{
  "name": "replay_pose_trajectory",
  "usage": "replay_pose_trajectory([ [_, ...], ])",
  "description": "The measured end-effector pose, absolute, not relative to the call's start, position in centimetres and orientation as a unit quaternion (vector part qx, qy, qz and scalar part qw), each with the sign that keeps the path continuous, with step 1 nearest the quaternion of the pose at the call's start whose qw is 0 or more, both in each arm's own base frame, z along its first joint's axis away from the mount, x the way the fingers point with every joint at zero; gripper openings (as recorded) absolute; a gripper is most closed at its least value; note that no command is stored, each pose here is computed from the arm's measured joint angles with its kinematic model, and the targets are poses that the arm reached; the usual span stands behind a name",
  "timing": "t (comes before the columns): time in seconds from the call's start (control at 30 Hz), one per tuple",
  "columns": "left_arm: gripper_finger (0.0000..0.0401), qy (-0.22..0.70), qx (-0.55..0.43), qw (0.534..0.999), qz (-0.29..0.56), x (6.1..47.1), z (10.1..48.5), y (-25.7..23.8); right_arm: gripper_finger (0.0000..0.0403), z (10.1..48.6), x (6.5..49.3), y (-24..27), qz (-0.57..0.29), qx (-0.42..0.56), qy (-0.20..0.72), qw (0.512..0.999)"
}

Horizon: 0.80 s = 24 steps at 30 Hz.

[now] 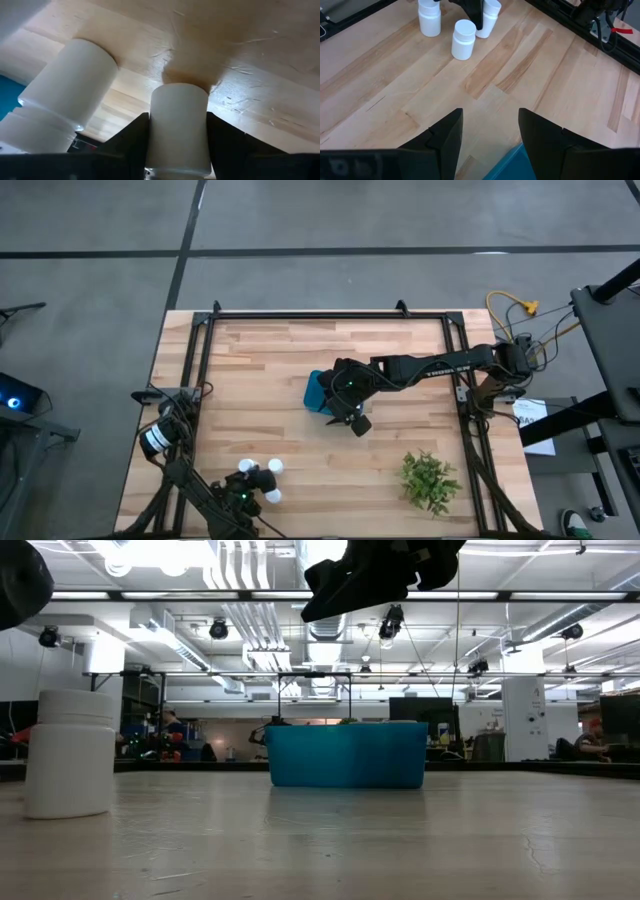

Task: Pick and place pill bottles into a basket
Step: Put the white pill bottle into the blue bin

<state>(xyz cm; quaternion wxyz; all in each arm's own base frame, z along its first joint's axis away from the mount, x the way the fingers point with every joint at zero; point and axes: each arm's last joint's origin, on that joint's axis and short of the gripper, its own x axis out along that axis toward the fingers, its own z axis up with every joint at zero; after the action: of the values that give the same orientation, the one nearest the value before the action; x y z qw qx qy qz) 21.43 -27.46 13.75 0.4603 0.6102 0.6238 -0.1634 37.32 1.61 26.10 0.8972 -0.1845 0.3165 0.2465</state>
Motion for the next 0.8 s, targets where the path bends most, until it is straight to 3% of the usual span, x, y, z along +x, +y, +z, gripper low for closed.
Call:
replay_pose_trajectory([
  [0.27, 0.0148, 0.607, 0.612, 0.492, -0.121, 21.8, 14.6, -27.8, 0.0183, 26.1, 37.3, 1.6, 0.246, -0.184, 0.317, 0.897],
  [0.53, 0.0148, 0.633, 0.597, 0.489, -0.061, 21.2, 16.4, -27.5, 0.0183, 26.1, 37.3, 1.6, 0.247, -0.186, 0.315, 0.897],
  [0.8, 0.0147, 0.601, 0.541, 0.588, 0.011, 21.1, 18.9, -27.5, 0.0183, 26.2, 37.4, 1.6, 0.247, -0.194, 0.306, 0.899],
])
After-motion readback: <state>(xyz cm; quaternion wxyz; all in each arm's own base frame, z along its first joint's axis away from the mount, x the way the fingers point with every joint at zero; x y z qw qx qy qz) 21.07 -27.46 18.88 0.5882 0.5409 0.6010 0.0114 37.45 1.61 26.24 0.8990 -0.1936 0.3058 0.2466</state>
